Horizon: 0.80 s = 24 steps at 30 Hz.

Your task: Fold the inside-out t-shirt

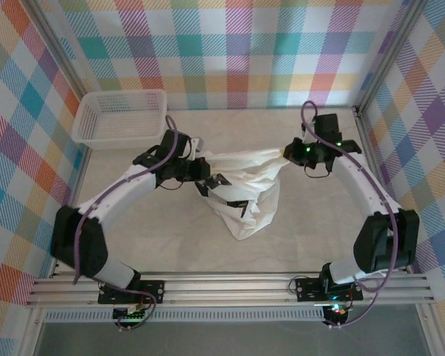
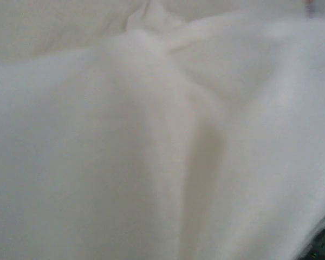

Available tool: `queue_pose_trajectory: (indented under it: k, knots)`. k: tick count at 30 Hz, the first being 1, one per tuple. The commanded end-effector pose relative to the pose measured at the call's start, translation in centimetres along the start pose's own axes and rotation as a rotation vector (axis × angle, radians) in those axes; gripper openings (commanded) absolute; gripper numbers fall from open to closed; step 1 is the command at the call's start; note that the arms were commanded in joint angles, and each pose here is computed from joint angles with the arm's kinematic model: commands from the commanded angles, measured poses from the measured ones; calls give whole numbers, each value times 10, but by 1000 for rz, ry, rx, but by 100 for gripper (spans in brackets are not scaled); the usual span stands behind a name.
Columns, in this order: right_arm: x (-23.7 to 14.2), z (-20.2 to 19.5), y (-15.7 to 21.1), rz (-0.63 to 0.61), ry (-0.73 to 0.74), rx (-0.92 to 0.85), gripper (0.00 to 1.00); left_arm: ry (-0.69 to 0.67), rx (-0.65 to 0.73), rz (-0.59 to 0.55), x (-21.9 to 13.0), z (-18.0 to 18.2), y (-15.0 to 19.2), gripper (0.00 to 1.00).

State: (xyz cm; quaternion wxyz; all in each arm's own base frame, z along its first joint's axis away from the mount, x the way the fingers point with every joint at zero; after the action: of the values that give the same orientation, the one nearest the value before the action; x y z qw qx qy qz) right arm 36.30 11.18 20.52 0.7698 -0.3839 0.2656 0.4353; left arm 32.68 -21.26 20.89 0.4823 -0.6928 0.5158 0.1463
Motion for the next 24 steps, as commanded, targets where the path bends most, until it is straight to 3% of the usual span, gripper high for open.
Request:
queue_pose_trajectory:
  k: [1,2,5,8,10,11,12,13,15,17,21,24]
  knots:
    - [27,-38,16,91,113,30,11,-111,-28,45,-9,29,22,0]
    - [29,-35,21,125,77,36,18,-106,-32,47,-8,29,24,0]
    - [18,-14,21,112,-27,-15,26,-100,-47,51,-5,29,25,0]
    - [7,2,21,43,-95,-121,10,-141,-50,56,3,37,23,1]
    - [10,4,26,52,-88,-134,10,-214,-54,76,8,49,23,22]
    - [13,8,30,69,-94,-141,15,-223,-47,76,10,51,23,39]
    - [18,11,36,88,-91,-143,31,-227,-43,57,9,51,20,55]
    - [24,15,43,103,-87,-147,43,-234,-42,36,6,51,18,63]
    - [40,22,58,133,-63,-172,54,-251,-11,-20,-2,44,10,66]
    - [58,21,66,152,-5,-164,58,-254,63,-54,-4,24,6,66]
    - [89,9,57,163,81,-89,61,-194,154,-11,21,-15,10,68]
    - [106,18,50,180,50,-96,56,-223,147,63,54,-11,13,71]
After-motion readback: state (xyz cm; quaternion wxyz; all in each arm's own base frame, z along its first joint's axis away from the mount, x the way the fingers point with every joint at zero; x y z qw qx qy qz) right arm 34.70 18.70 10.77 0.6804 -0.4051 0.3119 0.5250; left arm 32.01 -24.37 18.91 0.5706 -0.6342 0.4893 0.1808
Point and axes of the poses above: each hand's point on the last joint's axis, 136 mm out from that joint toward the fingers, its own x axis out along the fingers, its own z axis along the line the jaws close on, y = z × x, the point moved 3 cm from there along -x, back along the fingers, and after that the axes turned 2 degrees about x, right-handed, at the moved point
